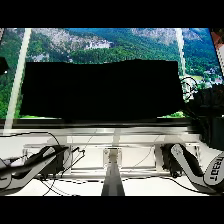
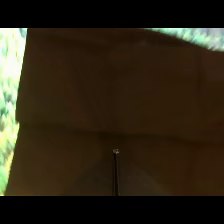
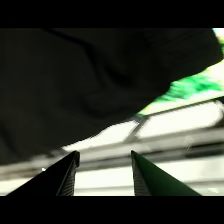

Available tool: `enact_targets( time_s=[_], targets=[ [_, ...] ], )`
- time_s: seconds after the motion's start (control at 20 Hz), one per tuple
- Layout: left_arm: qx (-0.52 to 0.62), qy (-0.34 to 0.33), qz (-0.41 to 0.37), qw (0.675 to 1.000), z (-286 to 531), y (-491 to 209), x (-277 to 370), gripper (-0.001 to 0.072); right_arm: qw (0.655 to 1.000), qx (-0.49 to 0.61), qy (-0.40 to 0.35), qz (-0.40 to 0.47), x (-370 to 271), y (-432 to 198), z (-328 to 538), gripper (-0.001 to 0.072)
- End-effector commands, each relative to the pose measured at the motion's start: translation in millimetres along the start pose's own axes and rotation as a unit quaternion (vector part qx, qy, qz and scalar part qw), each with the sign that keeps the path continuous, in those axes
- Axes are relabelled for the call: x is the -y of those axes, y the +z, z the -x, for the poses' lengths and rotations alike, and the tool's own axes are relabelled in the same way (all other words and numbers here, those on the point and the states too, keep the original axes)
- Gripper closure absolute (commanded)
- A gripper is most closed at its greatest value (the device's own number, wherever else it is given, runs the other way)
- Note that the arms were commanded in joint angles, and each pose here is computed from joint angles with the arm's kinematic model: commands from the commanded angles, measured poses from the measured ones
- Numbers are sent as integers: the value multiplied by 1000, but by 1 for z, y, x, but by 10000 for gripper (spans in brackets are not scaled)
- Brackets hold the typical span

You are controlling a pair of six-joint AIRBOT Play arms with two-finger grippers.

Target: Fold the clothes and pants, and hang the long-sleeved shirts on hangers.

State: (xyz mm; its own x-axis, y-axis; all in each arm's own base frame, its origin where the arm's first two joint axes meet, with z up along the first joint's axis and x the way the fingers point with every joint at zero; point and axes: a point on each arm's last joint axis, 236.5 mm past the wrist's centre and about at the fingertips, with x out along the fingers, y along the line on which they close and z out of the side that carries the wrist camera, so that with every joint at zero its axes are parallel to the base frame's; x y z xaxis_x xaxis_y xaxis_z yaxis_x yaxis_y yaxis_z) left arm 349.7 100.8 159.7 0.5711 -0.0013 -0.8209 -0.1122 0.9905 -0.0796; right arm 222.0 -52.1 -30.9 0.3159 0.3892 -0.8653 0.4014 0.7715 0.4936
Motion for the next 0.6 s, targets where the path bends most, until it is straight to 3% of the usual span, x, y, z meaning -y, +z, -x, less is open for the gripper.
enact_targets(
  time_s=[0.0, 0.2, 0.3, 0.55],
  targets=[
    [-11, 18, 28, 999, -29, -30, -14, 703, 997, 30, 16, -71, 2, -5, -19, 316],
    [-59, 22, 72, 995, -62, -78, -31, 703, 990, 31, -26, -134, 26, -11, -26, 317],
    [-71, 54, 133, 987, -68, -99, -58, 704, 989, 23, -63, -134, 42, -17, -25, 316],
    [-97, 86, 215, 968, -62, -141, -102, 704, 979, 114, -77, -149, 57, 25, -20, 314]
  ],
)
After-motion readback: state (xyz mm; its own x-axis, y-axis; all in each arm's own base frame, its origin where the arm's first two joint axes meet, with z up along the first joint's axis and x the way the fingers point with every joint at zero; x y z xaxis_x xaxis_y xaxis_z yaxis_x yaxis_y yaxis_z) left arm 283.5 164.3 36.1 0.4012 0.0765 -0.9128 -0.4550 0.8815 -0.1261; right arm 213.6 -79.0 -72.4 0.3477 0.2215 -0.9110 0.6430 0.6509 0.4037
